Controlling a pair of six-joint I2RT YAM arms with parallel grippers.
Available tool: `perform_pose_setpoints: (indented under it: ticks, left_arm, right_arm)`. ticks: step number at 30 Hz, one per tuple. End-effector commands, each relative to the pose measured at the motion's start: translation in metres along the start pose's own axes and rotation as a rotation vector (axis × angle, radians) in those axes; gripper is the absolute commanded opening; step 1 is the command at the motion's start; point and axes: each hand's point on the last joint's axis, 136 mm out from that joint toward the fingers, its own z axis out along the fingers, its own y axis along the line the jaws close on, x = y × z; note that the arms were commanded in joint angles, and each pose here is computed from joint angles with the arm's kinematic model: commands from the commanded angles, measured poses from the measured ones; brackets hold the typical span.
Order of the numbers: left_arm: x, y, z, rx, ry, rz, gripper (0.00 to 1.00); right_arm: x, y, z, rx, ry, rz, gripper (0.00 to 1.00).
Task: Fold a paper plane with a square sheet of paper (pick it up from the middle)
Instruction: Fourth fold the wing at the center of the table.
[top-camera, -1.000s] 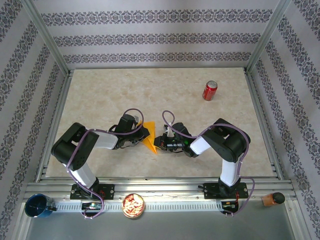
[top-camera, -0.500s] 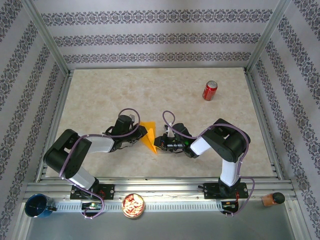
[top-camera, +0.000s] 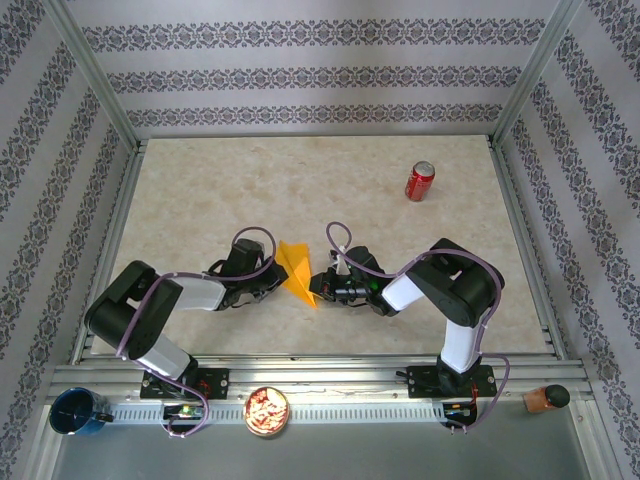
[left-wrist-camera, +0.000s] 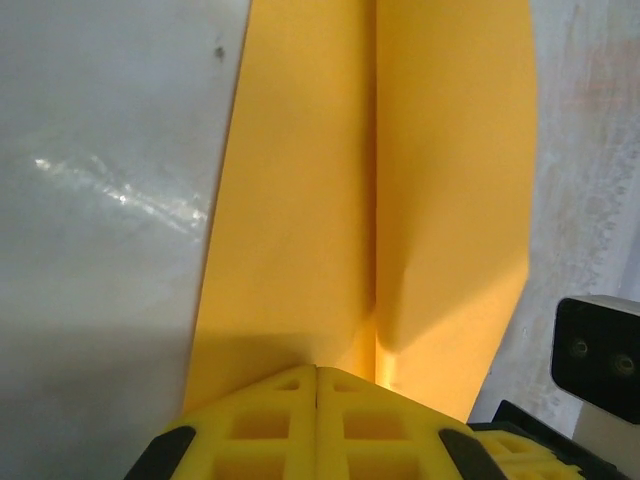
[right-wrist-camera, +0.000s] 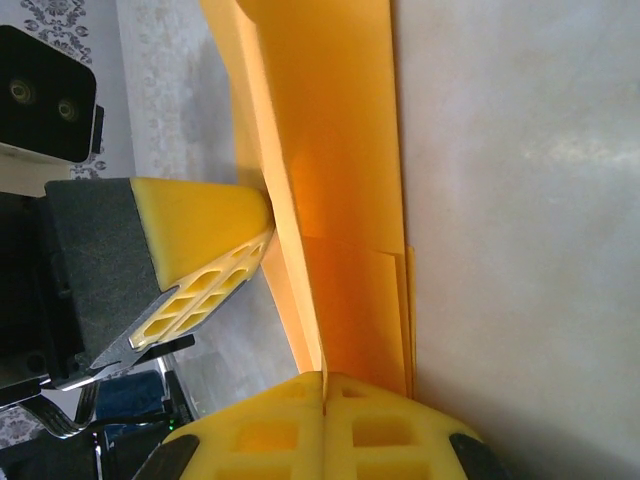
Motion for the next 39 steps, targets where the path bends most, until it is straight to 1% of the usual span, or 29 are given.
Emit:
perform_pose_setpoints:
  ticks: [1,6,11,17,23,27,34,39]
  left_arm:
    - [0.008,0.009,-0.003,-0.035,0.004,-0.023,0.04]
    - [0.011,0.016,-0.004,-0.056,-0.008,-0.03,0.04]
    - [0.01,0.012,-0.007,-0.042,-0.017,-0.015,0.04]
    - [0.003,-0.011,-0.012,0.005,-0.028,0.042,0.06]
    - [-0.003,-0.049,-0.017,0.104,-0.02,0.132,0.08]
    - [-0.005,-0.067,-0.009,0.148,0.006,0.165,0.07]
    - [-0.009,-0.062,0.012,0.136,0.021,0.125,0.06]
    - [-0.012,-0.054,0.019,0.113,0.015,0.109,0.05]
  right_arm:
    - [0.013,-0.023,-0.002,0.087,0.019,0.024,0.02]
    - [0.015,-0.024,-0.001,0.091,0.025,0.034,0.02]
    - [0.02,-0.025,0.0,0.101,0.058,0.023,0.02]
    - [0.022,-0.028,0.003,0.103,0.076,0.028,0.02]
    - [0.024,-0.032,0.003,0.122,0.087,0.032,0.02]
    - [0.023,-0.033,0.003,0.127,0.085,0.035,0.02]
    - [0.024,-0.034,0.002,0.132,0.091,0.04,0.02]
    - [0.024,-0.037,0.001,0.139,0.089,0.045,0.02]
